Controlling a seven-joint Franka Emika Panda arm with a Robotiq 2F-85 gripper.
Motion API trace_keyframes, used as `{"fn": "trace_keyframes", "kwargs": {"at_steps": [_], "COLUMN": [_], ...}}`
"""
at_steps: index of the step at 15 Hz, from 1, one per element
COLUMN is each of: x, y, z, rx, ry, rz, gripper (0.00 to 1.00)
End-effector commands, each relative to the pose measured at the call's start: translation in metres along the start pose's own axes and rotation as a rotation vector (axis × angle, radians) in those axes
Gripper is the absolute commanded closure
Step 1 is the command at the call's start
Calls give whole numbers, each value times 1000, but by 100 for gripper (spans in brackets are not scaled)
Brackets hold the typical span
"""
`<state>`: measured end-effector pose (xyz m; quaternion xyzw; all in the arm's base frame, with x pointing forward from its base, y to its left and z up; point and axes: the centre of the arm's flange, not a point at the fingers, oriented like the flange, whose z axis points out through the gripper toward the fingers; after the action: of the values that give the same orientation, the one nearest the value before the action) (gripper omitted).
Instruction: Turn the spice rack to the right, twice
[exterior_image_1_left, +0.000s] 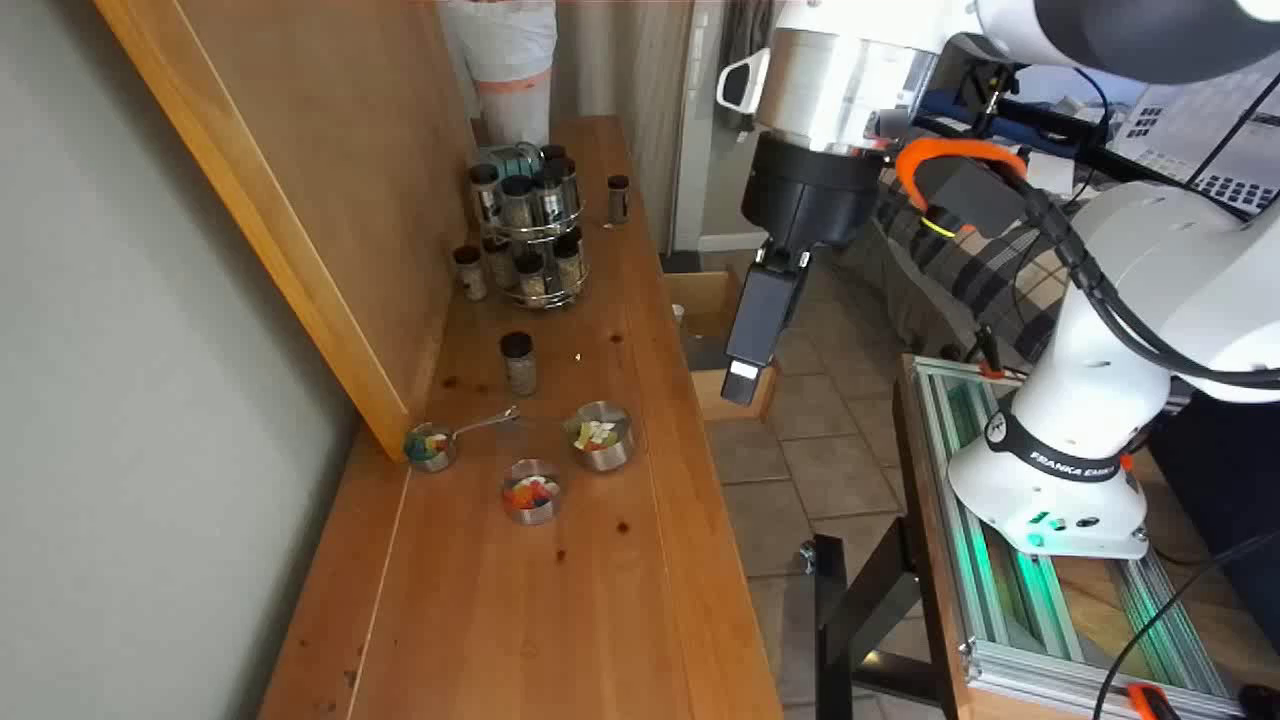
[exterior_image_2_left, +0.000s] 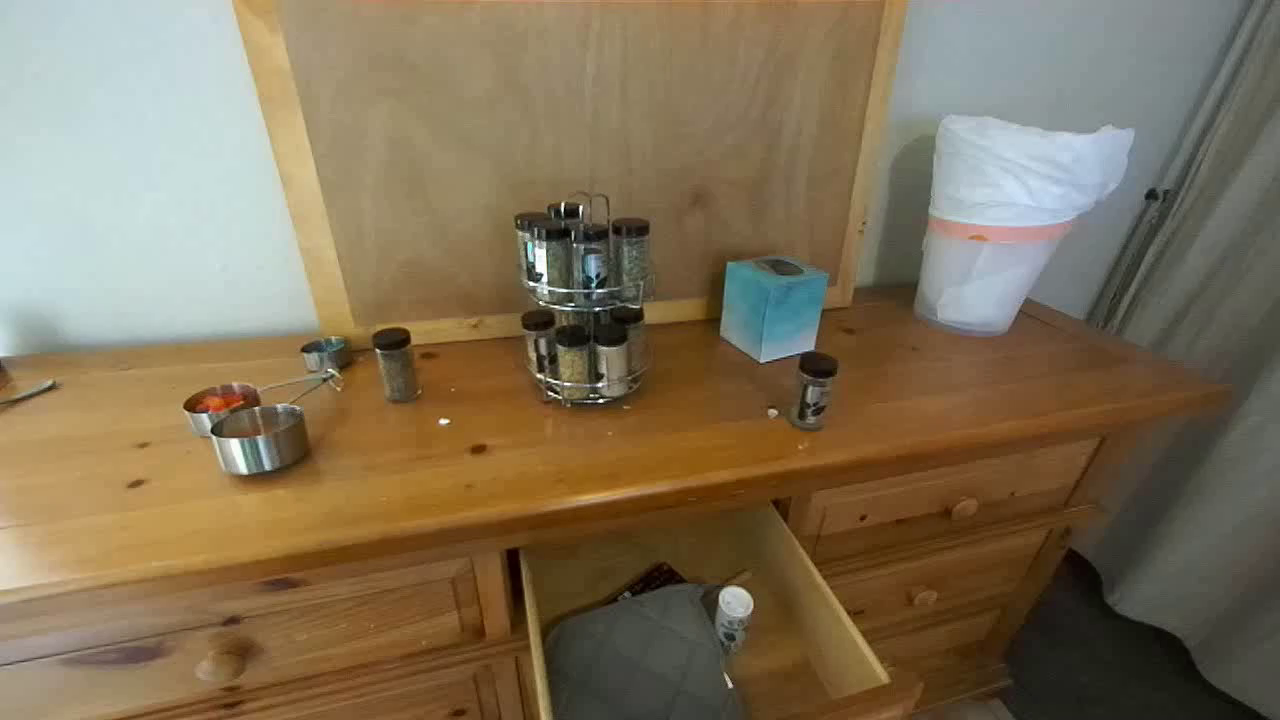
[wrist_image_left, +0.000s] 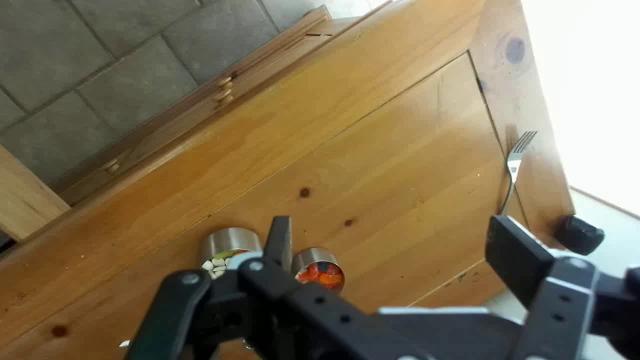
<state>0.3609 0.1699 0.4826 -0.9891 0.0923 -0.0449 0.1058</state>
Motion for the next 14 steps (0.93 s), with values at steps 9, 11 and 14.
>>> {"fn": "trace_keyframes", "kwargs": {"at_steps": [9,11,14], "x": [66,87,119], "y": [92,125,162], "z": [-31,-53,-88], "rx": [-80,-113,-170], "ry": [90,152,259], "rz": [355,449,576], "gripper": [0,0,0]}}
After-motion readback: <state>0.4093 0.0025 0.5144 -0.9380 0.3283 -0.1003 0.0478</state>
